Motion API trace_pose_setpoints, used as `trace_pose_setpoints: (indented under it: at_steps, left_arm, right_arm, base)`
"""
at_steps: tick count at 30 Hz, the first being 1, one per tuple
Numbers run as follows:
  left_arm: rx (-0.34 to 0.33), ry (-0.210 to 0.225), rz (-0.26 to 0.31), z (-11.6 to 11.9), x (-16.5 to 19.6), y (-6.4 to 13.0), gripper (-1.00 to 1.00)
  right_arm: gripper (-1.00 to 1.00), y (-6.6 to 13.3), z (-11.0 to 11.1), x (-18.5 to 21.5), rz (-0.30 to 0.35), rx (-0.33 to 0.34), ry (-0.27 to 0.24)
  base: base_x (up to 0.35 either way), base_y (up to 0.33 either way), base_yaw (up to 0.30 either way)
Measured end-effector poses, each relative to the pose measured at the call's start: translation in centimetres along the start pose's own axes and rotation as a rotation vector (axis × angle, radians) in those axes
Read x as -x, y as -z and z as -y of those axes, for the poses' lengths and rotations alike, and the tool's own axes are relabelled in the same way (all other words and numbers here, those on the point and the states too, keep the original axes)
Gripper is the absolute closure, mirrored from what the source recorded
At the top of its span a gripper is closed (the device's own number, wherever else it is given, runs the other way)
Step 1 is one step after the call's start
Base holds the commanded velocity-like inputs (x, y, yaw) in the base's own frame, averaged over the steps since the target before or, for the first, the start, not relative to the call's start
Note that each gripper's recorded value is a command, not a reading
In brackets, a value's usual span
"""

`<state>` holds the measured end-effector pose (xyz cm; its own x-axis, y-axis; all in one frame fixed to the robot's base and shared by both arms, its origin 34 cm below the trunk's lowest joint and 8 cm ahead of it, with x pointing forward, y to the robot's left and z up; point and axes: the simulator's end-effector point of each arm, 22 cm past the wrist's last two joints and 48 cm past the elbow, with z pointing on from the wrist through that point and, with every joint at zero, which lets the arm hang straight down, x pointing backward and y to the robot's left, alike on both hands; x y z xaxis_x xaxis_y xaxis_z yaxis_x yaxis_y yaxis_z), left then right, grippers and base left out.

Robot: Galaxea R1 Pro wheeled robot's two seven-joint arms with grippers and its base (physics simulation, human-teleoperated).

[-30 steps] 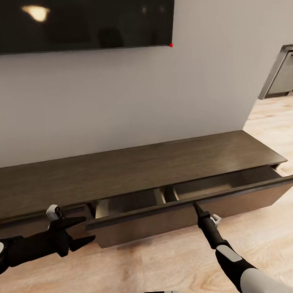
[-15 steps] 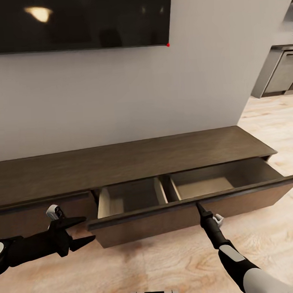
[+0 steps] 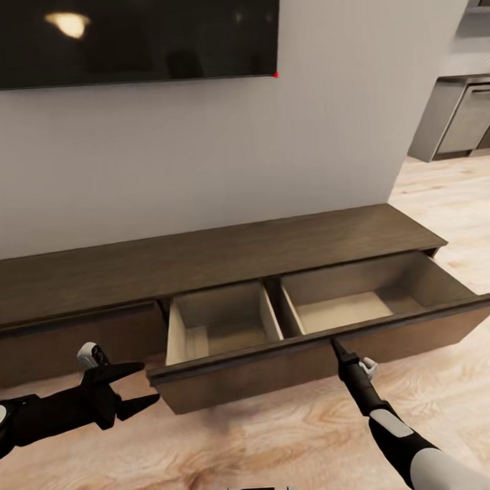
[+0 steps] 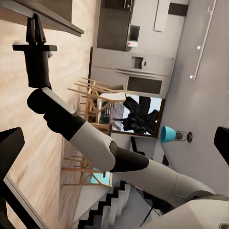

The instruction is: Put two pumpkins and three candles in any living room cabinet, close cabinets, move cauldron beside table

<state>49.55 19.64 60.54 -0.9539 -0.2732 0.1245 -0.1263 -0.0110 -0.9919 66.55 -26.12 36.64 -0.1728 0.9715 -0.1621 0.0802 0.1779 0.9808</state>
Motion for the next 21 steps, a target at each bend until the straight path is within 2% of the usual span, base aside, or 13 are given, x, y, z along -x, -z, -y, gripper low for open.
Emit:
trace_pose_setpoints:
  at_steps: [5,21]
  left_arm:
    - [0.0,0.0,0.0,0.0,-0.02,0.0,-1.0]
    - [0.0,-0.001,0.0,0.01,-0.02,0.01,-1.0]
  right_arm:
    - [1.0,-0.09,-0.14,-0.71,-0.005,0.004,-0.01]
    - [1.0,-0.08,-0.17,-0.8,-0.006,0.005,-0.01]
  base:
    - [-0.138,-0.075,0.0]
    - [-0.008,-0.003,0.0]
